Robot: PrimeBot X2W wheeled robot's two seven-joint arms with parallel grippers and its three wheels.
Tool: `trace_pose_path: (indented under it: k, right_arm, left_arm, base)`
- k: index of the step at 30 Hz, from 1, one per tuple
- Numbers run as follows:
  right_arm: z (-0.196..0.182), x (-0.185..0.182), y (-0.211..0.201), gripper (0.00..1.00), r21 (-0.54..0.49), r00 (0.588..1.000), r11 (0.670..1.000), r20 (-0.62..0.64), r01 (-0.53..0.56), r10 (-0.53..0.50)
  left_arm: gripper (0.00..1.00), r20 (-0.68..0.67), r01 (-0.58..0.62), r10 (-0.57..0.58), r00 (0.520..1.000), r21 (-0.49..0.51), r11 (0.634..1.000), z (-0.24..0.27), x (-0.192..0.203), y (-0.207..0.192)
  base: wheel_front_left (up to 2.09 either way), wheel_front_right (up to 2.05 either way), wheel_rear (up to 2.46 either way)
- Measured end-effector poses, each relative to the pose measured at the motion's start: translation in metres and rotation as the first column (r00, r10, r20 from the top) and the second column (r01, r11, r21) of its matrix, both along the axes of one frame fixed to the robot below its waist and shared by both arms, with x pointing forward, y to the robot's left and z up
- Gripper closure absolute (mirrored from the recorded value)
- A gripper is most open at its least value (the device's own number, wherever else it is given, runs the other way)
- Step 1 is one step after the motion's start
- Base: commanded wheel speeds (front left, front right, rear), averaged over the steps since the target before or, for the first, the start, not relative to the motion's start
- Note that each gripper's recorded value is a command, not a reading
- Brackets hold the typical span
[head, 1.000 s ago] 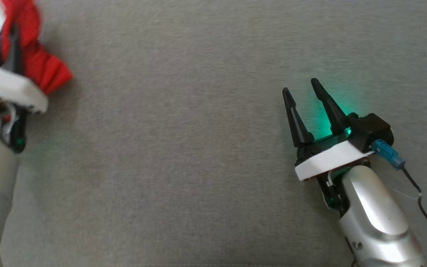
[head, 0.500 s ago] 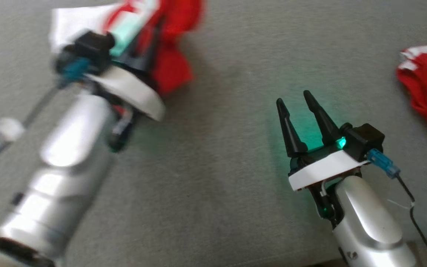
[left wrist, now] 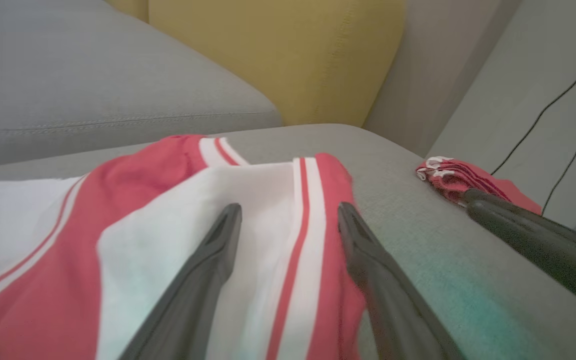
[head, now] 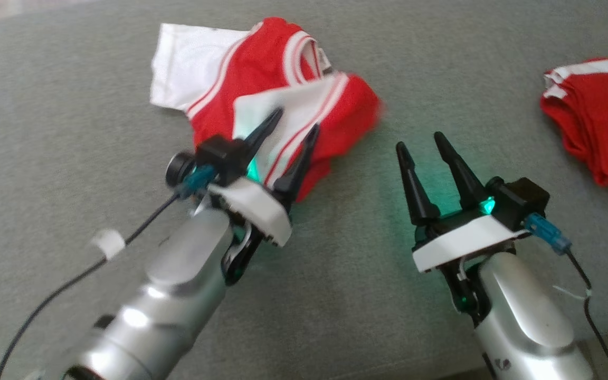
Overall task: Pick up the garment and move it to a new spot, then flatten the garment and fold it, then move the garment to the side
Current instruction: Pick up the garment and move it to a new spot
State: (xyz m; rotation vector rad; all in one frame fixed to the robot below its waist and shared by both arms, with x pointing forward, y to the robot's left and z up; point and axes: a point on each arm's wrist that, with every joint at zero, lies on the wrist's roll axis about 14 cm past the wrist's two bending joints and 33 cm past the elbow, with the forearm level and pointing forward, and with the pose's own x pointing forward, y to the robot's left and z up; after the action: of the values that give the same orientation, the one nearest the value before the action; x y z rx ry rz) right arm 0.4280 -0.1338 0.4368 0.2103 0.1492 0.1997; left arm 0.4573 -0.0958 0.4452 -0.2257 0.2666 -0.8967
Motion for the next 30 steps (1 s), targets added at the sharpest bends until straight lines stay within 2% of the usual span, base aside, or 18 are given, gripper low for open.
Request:
trace_pose_path:
  k: [4, 8, 12, 17, 20, 22, 30]
  right_arm:
    - [-0.003, -0.002, 0.005, 0.00, 0.014, 1.000, 1.000, -0.009, -0.005, 0.005]
    - [-0.004, -0.005, 0.008, 0.00, 0.026, 1.000, 1.000, -0.017, -0.006, 0.006]
    - [0.001, -0.009, 0.009, 0.00, 0.031, 1.000, 1.000, -0.007, -0.002, 0.002]
    - [0.002, -0.019, 0.007, 0.00, 0.031, 1.000, 0.999, -0.009, 0.011, -0.011]
    - [0.002, -0.025, 0.006, 0.00, 0.027, 1.000, 0.999, -0.010, 0.016, -0.016]
    - [0.003, -0.028, 0.005, 0.00, 0.028, 1.000, 0.999, -0.010, 0.022, -0.021]
    - [-0.001, -0.048, 0.000, 0.00, 0.019, 0.999, 0.999, -0.022, 0.036, -0.035]
  left_arm:
    - [0.00, -0.033, -0.142, 0.142, 0.989, 0.017, 0.990, -0.012, 0.003, 0.037]
    - [0.00, 0.015, -0.314, 0.314, 0.949, 0.011, 0.949, -0.002, 0.009, 0.090]
    - [0.00, 0.003, -0.490, 0.490, 0.871, 0.043, 0.871, -0.014, -0.013, 0.154]
    - [0.00, 0.011, -0.646, 0.647, 0.763, 0.062, 0.761, -0.018, -0.050, 0.214]
    - [0.00, 0.043, -0.706, 0.705, 0.708, 0.052, 0.706, -0.010, -0.064, 0.235]
    - [0.00, 0.053, -0.729, 0.727, 0.685, 0.041, 0.683, -0.006, -0.074, 0.243]
    - [0.00, 0.084, -0.754, 0.750, 0.656, 0.070, 0.653, -0.008, -0.111, 0.260]
  base:
    - [0.00, 0.00, 0.00]
    - [0.00, 0.00, 0.00]
    - [0.00, 0.00, 0.00]
    - [0.00, 0.00, 0.00]
    - [0.00, 0.00, 0.00]
    - [0.00, 0.00, 0.00]
    - [0.00, 0.00, 0.00]
